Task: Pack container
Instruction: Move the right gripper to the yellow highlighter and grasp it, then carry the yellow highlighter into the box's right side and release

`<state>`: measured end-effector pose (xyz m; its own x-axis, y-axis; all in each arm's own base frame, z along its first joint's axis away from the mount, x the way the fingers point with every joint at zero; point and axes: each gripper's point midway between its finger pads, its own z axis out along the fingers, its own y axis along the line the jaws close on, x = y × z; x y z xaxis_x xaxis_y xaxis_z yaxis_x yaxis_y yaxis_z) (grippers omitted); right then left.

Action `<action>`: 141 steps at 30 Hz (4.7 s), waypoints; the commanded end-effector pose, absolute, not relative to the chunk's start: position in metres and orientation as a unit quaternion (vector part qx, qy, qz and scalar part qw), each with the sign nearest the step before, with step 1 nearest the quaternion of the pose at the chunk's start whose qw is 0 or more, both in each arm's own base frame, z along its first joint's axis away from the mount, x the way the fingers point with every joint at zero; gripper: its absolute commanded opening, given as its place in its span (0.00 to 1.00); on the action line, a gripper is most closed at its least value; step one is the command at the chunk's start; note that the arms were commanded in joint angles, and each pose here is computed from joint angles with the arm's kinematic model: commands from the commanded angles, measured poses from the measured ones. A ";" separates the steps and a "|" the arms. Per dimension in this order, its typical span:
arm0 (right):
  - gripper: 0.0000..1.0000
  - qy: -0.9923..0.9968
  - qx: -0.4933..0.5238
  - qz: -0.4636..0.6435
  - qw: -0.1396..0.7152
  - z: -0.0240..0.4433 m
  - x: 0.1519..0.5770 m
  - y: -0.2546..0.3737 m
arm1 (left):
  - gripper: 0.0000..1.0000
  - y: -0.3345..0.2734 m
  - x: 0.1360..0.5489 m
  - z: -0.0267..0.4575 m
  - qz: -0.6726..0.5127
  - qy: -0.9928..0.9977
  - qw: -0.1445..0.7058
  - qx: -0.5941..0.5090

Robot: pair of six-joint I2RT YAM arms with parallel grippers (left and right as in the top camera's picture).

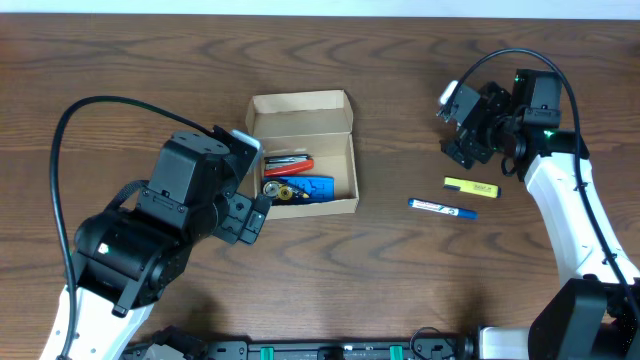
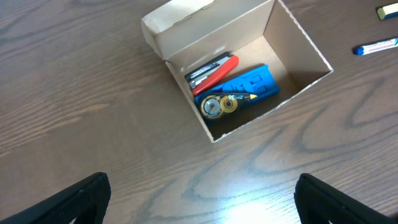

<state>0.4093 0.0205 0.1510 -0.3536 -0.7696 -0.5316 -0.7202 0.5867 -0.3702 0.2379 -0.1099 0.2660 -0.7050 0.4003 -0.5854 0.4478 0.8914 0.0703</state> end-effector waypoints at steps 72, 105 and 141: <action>0.01 0.741 0.668 -0.032 0.058 -0.019 0.330 -0.060 | 0.95 -0.109 0.238 0.267 -0.037 0.922 0.308 0.231; 0.02 0.938 0.120 0.211 0.249 0.185 0.347 0.198 | 0.95 -0.109 0.238 0.267 -0.037 0.922 0.308 0.231; 0.01 0.962 0.014 0.115 0.246 0.120 0.363 0.233 | 0.95 -0.109 0.238 0.267 -0.037 0.922 0.308 0.231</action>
<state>0.3542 0.2292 0.1106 -0.8851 0.0908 -0.4564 -0.0133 0.9754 0.2199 0.2379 -0.1099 0.2660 -0.7050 0.4003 -0.5854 0.4478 0.8914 0.0703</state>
